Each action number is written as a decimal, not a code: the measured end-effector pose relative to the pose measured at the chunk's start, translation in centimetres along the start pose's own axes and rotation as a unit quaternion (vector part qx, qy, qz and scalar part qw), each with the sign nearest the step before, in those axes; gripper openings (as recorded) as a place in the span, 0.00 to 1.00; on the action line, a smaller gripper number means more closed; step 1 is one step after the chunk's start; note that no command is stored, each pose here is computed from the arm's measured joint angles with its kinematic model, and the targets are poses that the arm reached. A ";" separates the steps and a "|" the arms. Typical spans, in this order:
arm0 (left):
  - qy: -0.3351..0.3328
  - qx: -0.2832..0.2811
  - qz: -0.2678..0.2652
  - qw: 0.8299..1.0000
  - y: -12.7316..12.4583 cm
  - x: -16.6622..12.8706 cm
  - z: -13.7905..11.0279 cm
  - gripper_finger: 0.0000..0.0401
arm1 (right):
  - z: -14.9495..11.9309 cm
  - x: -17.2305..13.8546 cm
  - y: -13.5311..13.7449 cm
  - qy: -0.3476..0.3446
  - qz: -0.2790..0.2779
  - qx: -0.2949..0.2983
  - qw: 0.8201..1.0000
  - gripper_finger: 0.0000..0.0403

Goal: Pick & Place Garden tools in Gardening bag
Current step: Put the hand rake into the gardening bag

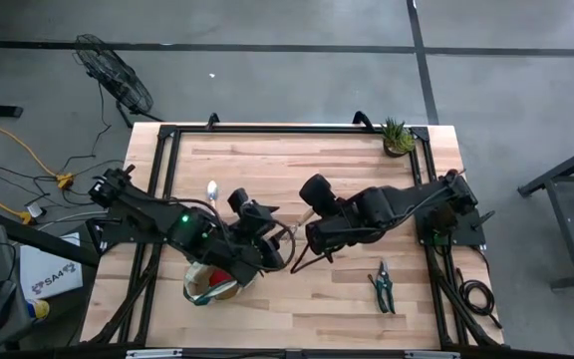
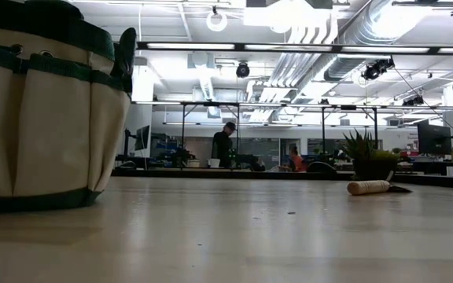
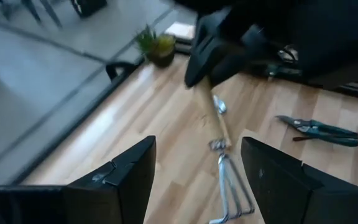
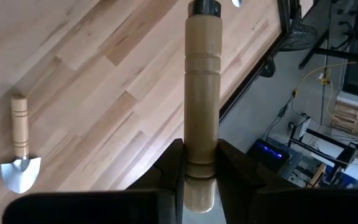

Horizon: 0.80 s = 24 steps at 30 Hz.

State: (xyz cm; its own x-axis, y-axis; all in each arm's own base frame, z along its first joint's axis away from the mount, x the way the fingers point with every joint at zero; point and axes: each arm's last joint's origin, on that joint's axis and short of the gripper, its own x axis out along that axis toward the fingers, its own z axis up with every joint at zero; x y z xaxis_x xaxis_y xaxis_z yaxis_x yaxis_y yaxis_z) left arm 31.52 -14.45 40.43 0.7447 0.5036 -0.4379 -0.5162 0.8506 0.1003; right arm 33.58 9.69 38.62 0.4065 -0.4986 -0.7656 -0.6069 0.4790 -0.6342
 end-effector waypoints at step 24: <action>0.017 0.076 -0.004 0.997 -0.8 5.9 0.2 0.57 | 0.0 0.7 -1.2 -0.029 0.000 0.048 0.998 0.13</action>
State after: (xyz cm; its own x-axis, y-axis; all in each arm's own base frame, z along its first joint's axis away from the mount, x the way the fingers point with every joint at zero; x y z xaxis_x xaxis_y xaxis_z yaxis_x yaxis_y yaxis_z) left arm 36.41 -12.18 37.99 0.7331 0.4929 -0.4687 -0.4380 0.8693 0.2291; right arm 34.58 8.73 38.82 0.4469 -0.4566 -0.7693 -0.5395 0.5484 -0.6389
